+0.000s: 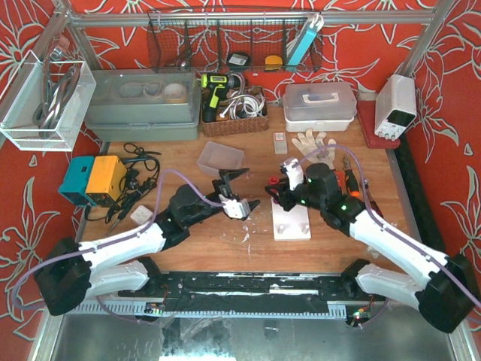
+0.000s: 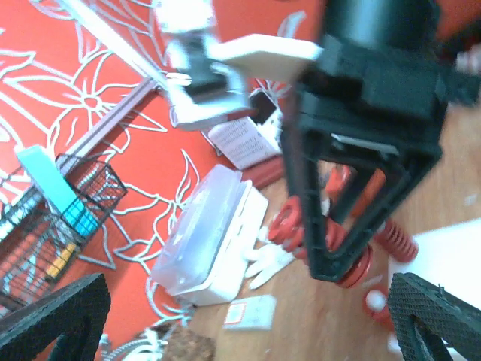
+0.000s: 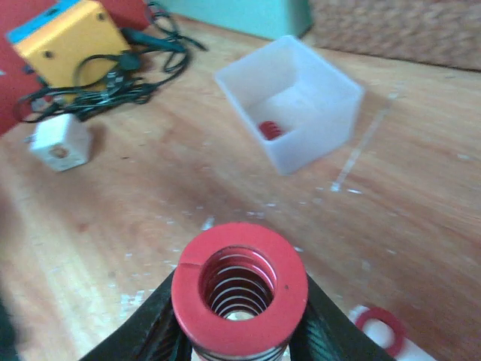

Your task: Install the large spring

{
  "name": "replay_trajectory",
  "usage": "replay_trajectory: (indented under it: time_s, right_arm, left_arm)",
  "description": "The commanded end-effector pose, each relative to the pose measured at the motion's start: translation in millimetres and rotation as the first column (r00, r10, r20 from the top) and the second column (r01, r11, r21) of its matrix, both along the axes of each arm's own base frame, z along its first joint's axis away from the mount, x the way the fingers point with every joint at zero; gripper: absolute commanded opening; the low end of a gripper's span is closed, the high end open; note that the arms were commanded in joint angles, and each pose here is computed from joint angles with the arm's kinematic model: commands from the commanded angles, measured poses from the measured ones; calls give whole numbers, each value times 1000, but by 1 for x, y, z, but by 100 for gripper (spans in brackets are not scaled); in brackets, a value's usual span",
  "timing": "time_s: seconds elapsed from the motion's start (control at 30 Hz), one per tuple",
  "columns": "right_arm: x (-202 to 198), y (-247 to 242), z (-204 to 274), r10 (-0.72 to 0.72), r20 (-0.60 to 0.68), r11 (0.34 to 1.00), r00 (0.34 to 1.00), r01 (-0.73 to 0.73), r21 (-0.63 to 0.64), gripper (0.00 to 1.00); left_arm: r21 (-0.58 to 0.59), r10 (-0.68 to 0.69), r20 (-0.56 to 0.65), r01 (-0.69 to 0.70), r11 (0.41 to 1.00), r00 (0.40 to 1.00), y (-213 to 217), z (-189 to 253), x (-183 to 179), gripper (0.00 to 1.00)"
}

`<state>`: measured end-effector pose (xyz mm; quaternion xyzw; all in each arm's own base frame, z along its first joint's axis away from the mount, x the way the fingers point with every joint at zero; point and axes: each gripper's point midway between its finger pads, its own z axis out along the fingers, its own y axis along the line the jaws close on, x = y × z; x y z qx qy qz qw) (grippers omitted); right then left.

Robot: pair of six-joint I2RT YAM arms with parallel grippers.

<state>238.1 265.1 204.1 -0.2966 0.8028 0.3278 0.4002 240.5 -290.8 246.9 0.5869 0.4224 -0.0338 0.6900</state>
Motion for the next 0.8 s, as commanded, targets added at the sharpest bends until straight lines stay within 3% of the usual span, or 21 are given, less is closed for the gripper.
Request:
replay_trajectory:
  time_s: [0.0,0.07,0.17,0.43,0.53,0.77]
  right_arm:
    - [25,-40,11,-226,200,973,953,232,-3,0]
    - [21,-56,3,-276,214,958,937,287,-25,0]
    - [10,-80,-10,-344,219,930,913,363,-52,0]
    - [-28,-147,-32,-520,161,827,839,542,-151,0]
    - [-43,-158,-45,-563,74,802,823,566,-188,0]
    - [-58,-161,-60,-595,0,775,804,574,-263,0]
  left_arm:
    - [-349,-29,-252,-63,935,967,13,33,-7,100]
    - [-443,59,-399,-249,861,915,32,32,13,100]
    - [-478,155,-597,-504,719,787,58,17,40,100]
    - [-316,176,-874,-805,501,453,80,-40,66,100]
    - [-277,179,-893,-817,507,413,77,-55,68,100]
    - [-244,195,-897,-814,527,396,81,-85,67,100]
